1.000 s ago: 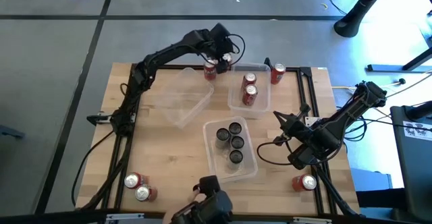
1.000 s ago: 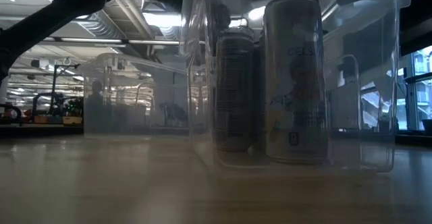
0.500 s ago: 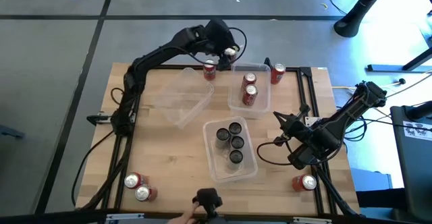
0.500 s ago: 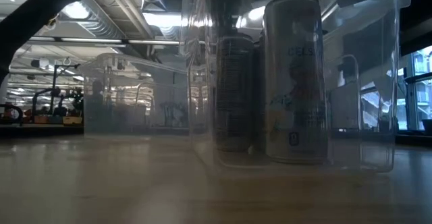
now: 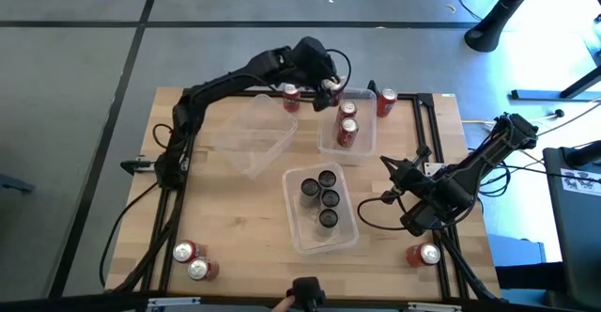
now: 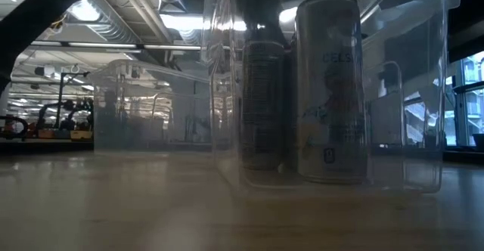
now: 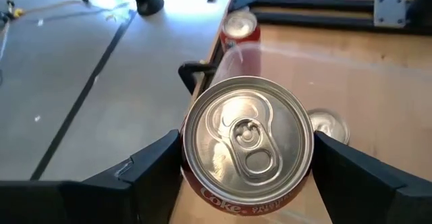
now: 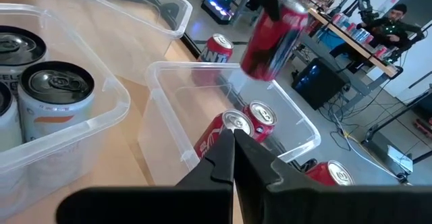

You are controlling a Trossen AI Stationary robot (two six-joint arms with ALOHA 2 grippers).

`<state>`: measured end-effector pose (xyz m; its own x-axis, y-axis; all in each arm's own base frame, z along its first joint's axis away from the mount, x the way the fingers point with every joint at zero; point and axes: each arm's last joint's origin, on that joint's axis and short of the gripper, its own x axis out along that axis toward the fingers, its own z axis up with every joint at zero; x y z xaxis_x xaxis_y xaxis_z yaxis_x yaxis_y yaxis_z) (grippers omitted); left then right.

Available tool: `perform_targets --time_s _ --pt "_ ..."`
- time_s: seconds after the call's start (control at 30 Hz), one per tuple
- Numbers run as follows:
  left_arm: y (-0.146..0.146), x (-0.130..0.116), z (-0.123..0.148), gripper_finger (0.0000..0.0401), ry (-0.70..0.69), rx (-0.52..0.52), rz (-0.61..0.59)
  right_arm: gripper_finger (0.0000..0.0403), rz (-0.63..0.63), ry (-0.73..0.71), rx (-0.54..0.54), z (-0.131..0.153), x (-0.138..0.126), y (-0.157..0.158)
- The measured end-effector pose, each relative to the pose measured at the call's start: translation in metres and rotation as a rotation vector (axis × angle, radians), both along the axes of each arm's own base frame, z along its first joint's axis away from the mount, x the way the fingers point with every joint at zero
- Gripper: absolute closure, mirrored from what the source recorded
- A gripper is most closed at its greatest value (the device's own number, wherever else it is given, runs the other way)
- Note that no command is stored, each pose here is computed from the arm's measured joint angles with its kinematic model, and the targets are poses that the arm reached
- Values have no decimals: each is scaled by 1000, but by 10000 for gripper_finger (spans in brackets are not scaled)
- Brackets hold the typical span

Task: Sort soda cans
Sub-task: Put the red/white soda can into the right transparent bin

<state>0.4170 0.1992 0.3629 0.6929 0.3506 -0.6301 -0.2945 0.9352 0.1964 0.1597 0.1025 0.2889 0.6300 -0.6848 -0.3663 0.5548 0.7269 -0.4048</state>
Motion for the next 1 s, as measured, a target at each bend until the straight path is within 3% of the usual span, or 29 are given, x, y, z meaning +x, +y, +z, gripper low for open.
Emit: perform_targets --time_s 0.4,0.77,1.0 --pt "1 10 -45 116 42 -79 -18 400 -1 -4 -9 0 0 0" --pt "1 14 -48 116 45 -55 -35 400 -2 -9 -15 0 0 0" --pt "13 26 -82 116 67 -112 28 400 -2 -14 -11 0 0 0"
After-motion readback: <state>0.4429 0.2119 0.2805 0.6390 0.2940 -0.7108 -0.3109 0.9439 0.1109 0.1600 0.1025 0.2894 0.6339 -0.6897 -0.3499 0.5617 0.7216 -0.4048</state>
